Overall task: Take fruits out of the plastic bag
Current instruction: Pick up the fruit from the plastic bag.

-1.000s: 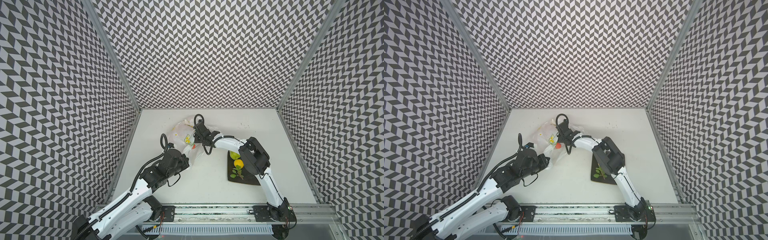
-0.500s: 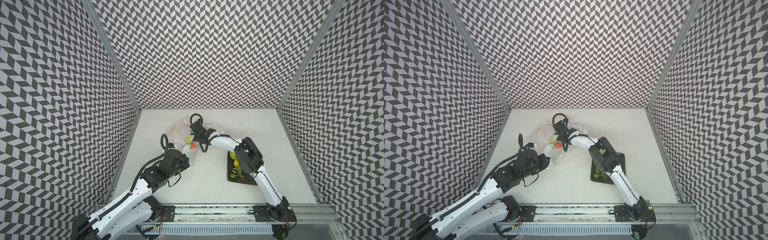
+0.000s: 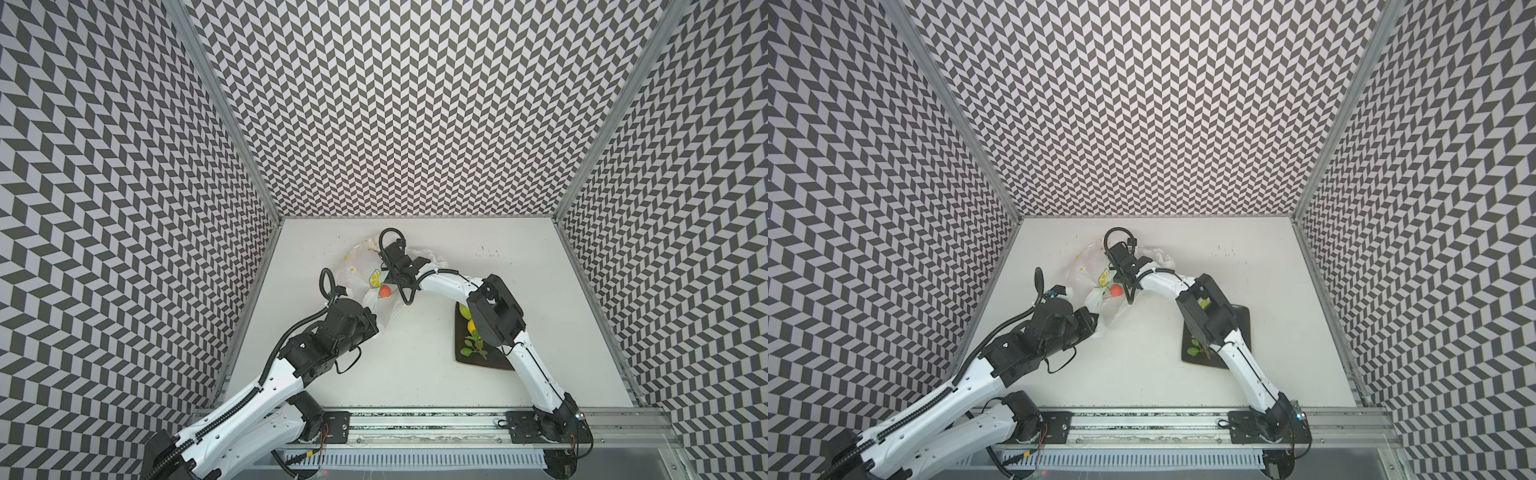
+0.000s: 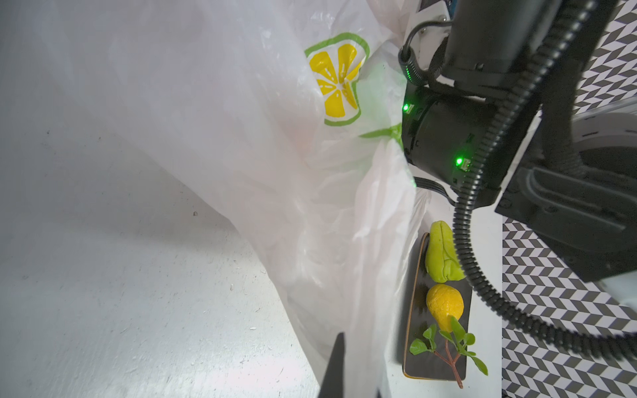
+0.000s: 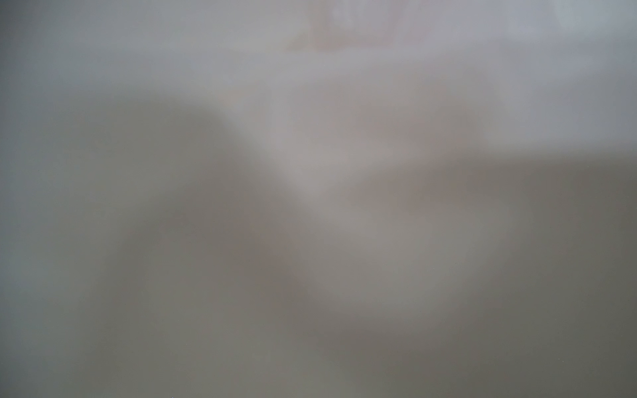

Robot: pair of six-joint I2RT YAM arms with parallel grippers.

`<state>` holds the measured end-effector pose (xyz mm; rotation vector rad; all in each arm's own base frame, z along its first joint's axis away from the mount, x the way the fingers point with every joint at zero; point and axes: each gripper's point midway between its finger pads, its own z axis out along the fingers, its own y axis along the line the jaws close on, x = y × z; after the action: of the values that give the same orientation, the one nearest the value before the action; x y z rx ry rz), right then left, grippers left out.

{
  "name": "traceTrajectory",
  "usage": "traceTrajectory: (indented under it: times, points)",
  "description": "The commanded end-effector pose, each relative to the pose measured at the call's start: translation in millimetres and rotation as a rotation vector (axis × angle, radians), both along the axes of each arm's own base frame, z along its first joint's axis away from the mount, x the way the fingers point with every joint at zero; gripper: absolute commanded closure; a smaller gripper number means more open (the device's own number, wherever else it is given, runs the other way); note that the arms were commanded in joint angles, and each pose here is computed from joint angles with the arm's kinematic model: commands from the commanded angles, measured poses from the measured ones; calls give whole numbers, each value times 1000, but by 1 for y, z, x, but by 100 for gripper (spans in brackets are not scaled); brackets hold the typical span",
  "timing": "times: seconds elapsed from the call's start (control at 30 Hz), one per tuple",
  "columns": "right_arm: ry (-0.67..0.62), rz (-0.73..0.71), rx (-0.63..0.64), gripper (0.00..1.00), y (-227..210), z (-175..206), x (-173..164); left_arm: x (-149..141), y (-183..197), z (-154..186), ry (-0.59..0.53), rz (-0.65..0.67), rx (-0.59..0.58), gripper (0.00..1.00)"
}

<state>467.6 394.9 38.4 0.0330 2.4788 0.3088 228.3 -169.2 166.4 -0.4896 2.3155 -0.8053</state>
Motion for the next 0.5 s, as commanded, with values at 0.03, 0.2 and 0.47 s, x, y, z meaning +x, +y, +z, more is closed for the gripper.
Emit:
traceTrajectory:
  times: [0.03,0.2,0.47]
  points:
    - [-48,30,54,50,5,51,-3,2,4,8,-24,30,-9,100]
    - [-65,51,96,50,1,68,-23,5,2,5,-27,42,-20,100]
    - [-70,108,126,50,-8,85,-55,8,1,4,-26,54,-19,100]
